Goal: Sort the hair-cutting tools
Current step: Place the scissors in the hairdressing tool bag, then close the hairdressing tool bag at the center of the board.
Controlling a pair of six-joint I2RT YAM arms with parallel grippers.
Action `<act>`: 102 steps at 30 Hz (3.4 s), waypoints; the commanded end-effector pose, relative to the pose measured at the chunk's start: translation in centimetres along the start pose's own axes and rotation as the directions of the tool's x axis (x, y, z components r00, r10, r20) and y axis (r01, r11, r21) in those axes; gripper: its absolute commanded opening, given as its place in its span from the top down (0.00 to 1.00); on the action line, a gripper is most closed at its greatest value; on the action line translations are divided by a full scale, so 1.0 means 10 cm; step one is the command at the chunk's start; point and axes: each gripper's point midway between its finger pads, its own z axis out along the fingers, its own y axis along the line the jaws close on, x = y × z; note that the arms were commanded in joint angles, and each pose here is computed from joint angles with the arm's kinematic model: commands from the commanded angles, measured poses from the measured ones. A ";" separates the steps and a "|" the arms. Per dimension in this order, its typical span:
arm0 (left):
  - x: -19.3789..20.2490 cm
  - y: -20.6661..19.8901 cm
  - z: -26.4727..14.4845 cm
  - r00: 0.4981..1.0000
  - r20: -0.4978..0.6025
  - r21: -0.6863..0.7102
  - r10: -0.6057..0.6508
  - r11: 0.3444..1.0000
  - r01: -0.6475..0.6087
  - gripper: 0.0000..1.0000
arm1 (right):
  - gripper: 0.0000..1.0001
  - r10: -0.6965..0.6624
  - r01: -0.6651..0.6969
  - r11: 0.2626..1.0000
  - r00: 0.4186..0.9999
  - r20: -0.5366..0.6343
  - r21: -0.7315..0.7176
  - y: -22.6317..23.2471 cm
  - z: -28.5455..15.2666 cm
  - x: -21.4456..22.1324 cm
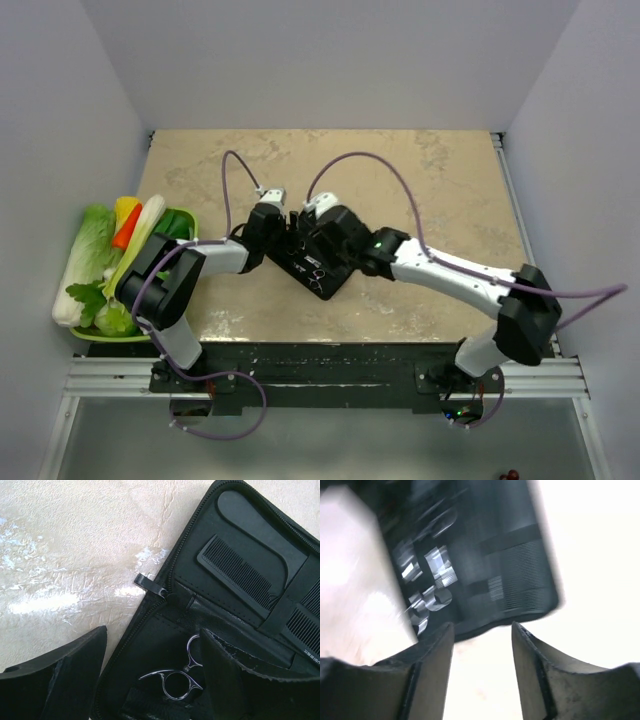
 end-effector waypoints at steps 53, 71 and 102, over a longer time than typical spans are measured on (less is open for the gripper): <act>0.93 0.15 -0.19 0.956 -0.290 -0.025 -0.033 0.999 0.027 0.23 | 1.00 0.403 -0.410 0.741 0.905 -0.136 -0.532 -0.39 0.53 0.00; -0.18 -0.06 -1.64 0.956 0.103 0.109 -0.274 0.959 0.263 0.12 | 1.00 0.303 -0.313 0.759 0.946 -0.116 -0.571 0.14 0.44 -0.07; -0.69 -0.29 -0.96 0.987 0.090 0.063 -0.133 0.990 0.128 0.10 | 1.00 0.310 -0.320 0.813 0.945 -0.103 -0.486 0.78 0.18 0.72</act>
